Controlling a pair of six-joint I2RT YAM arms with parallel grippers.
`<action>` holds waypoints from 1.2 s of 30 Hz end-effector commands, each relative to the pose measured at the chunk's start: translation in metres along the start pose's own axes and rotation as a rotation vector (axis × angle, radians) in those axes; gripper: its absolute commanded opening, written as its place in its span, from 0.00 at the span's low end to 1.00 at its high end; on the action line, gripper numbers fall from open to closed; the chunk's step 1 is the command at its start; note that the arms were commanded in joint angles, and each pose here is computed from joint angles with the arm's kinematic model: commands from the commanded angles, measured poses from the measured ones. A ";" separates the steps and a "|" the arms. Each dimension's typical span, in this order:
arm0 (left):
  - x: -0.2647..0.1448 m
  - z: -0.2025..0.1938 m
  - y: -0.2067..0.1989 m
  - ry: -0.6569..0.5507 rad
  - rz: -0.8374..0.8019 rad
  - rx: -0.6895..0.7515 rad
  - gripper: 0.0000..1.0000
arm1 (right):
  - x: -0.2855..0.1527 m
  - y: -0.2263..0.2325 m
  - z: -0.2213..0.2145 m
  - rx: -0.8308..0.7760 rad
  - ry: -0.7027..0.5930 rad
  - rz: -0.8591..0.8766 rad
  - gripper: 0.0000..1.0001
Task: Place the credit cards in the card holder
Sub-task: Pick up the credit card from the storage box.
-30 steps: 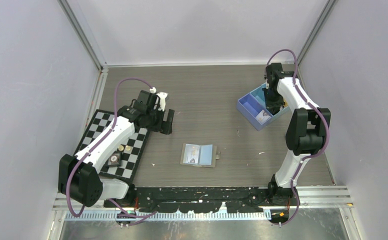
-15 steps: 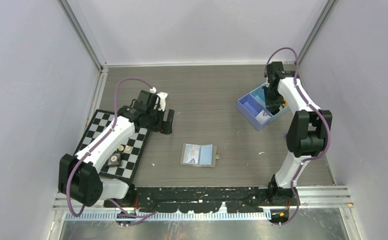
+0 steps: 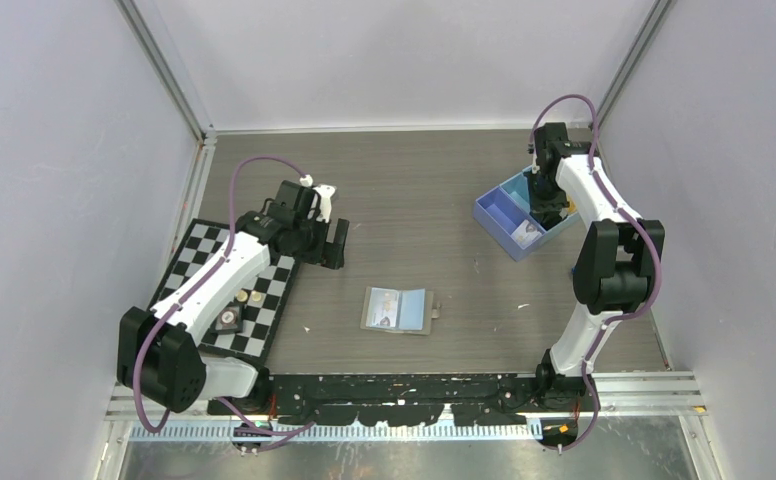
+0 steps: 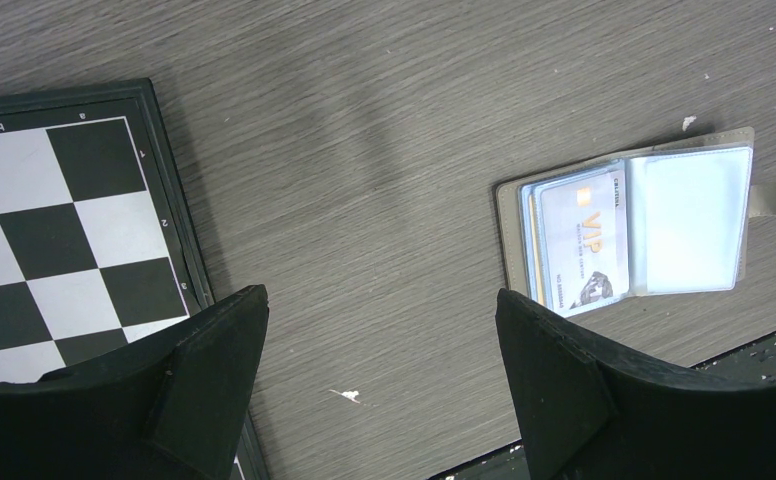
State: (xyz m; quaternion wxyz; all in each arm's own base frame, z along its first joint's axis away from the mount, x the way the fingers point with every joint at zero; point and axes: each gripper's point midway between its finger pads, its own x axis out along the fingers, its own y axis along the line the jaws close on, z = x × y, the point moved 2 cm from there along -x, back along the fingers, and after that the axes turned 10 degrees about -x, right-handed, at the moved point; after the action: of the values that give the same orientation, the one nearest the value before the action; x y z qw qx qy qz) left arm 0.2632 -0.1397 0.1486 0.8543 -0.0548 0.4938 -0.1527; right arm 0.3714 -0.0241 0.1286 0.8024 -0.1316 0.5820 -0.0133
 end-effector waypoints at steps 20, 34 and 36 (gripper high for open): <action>0.002 0.000 -0.002 0.003 -0.015 0.009 0.87 | -0.045 -0.011 0.020 0.095 -0.169 -0.060 0.03; -0.003 0.006 -0.008 -0.026 -0.052 0.034 0.84 | -0.034 -0.007 0.028 0.159 -0.190 -0.084 0.01; -0.005 0.011 -0.017 -0.062 -0.114 0.055 0.83 | -0.031 -0.011 0.027 0.176 -0.196 -0.116 0.01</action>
State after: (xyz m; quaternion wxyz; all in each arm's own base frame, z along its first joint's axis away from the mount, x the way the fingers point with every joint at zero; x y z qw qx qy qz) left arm 0.2631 -0.1415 0.1475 0.8521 -0.0552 0.4958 -0.1583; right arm 0.3779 -0.0189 0.1661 0.8477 -0.1012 0.5173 -0.0599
